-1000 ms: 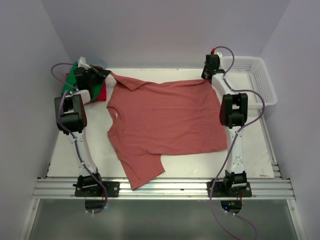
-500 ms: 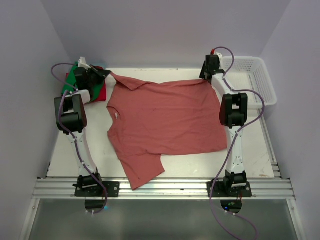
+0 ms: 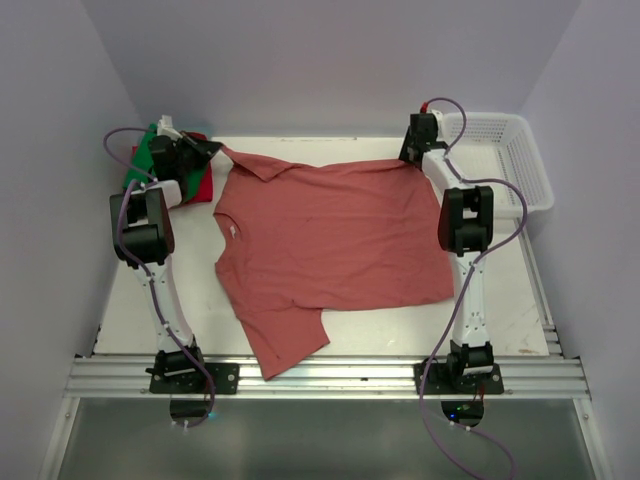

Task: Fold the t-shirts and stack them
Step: Grap the side of the flattened tshirt furthest away from the robot with both arms, then fold the flattened tshirt in 1/3 of the way

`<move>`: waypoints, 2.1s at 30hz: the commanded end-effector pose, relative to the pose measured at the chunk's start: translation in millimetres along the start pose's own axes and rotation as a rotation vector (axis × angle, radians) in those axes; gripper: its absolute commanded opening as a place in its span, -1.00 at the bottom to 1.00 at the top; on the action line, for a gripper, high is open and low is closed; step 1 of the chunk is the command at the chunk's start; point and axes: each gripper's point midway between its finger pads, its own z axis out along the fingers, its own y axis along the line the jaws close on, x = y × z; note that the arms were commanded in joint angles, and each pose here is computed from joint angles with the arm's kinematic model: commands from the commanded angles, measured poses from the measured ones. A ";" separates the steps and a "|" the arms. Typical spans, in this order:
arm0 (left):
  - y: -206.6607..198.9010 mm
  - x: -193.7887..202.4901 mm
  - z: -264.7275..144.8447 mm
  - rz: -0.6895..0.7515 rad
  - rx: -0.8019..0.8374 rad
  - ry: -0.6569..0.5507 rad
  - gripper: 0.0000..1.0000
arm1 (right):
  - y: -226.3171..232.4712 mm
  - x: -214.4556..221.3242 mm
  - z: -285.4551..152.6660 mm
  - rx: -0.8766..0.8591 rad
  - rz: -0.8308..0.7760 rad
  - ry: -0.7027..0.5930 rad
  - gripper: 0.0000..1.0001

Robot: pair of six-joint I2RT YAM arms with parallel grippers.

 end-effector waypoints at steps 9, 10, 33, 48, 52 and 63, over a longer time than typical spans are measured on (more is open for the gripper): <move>-10.5 -20.5 1.2 0.035 0.051 -0.042 -1.00 | 3.4 -3.5 3.1 -0.004 0.022 -0.022 -0.58; -9.8 -20.0 1.4 0.033 0.050 -0.041 -1.00 | 3.7 -4.7 2.2 -0.007 0.022 -0.024 -0.58; -52.1 -50.7 -9.3 0.140 0.070 -0.071 -1.00 | -12.7 -99.3 -81.8 0.040 -0.022 -0.241 -1.00; -100.1 -19.8 -97.5 0.113 0.004 -0.048 -1.00 | -35.7 -53.1 -106.1 0.076 0.022 -0.164 -1.00; -113.1 15.2 -127.2 0.103 -0.020 0.016 -1.00 | -46.3 -23.3 -110.9 0.089 0.033 -0.125 -1.00; -133.9 101.3 -224.2 0.117 -0.082 0.095 -1.00 | -57.0 -7.7 -128.8 0.103 0.043 -0.111 -1.00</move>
